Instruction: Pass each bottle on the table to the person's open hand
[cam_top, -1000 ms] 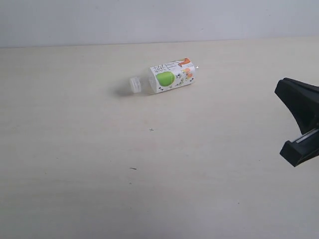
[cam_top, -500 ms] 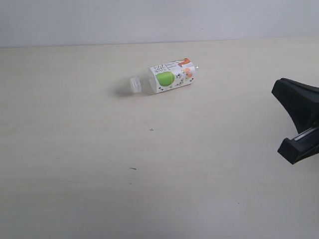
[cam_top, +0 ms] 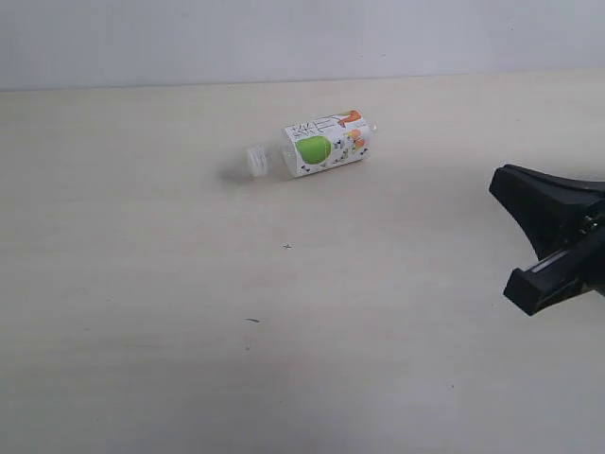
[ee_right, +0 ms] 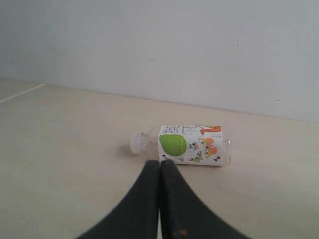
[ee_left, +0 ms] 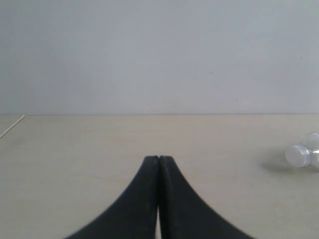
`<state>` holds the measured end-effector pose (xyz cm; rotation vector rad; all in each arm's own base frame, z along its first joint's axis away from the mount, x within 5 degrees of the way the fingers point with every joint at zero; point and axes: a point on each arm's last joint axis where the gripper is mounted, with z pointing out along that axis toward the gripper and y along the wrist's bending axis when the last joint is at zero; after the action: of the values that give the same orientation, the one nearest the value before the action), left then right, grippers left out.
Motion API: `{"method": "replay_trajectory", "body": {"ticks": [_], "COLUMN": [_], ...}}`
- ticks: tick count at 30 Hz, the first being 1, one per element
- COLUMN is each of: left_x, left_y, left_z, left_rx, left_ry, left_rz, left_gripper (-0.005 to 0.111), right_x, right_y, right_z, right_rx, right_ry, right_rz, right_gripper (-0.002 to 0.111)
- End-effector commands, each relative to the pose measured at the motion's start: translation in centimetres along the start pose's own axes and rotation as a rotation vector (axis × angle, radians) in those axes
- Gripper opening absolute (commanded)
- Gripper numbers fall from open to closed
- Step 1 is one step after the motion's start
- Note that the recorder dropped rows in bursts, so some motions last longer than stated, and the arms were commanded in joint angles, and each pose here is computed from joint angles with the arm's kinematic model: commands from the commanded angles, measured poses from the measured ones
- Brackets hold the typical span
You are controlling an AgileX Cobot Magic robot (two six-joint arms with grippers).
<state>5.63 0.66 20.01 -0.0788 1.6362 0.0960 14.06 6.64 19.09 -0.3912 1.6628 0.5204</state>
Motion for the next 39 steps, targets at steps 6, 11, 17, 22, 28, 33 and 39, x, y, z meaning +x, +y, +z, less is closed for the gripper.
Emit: {"method": "replay_trajectory", "body": {"ticks": [6,11,17,22,28,33,39], "left_x": [0.0,0.0,0.0,0.0,0.0,0.0,0.0], "left_y": [0.0,0.0,0.0,0.0,0.0,0.0,0.0], "left_z": [0.0,0.0,0.0,0.0,0.0,0.0,0.0], "left_rx": [0.004,0.004,0.004,0.004,0.004,0.004,0.004], "left_ry": [-0.007,-0.007,-0.007,-0.007,-0.007,-0.007,-0.007], "left_rz": [0.001,0.001,0.001,0.001,0.001,0.001,0.001], "left_gripper": [0.002,0.002,0.002,0.002,0.002,0.002,0.002], "right_x": [-0.1,0.0,0.0,-0.3,-2.6,-6.4,-11.3], "right_y": [0.0,0.0,-0.1,-0.4,-1.6,-2.4,-3.0], "right_z": [0.0,0.0,0.0,0.2,2.3,4.1,6.0], "right_rx": [-0.005,0.001,0.009,0.042,0.116,0.172,0.199], "right_ry": [-0.019,-0.008,-0.004,-0.009,0.063,0.061,-0.006], "right_rz": [-0.013,-0.012,-0.013,0.008,0.031,0.043,0.096], "right_gripper": [0.0,0.0,0.0,0.0,0.0,0.0,0.0]}}
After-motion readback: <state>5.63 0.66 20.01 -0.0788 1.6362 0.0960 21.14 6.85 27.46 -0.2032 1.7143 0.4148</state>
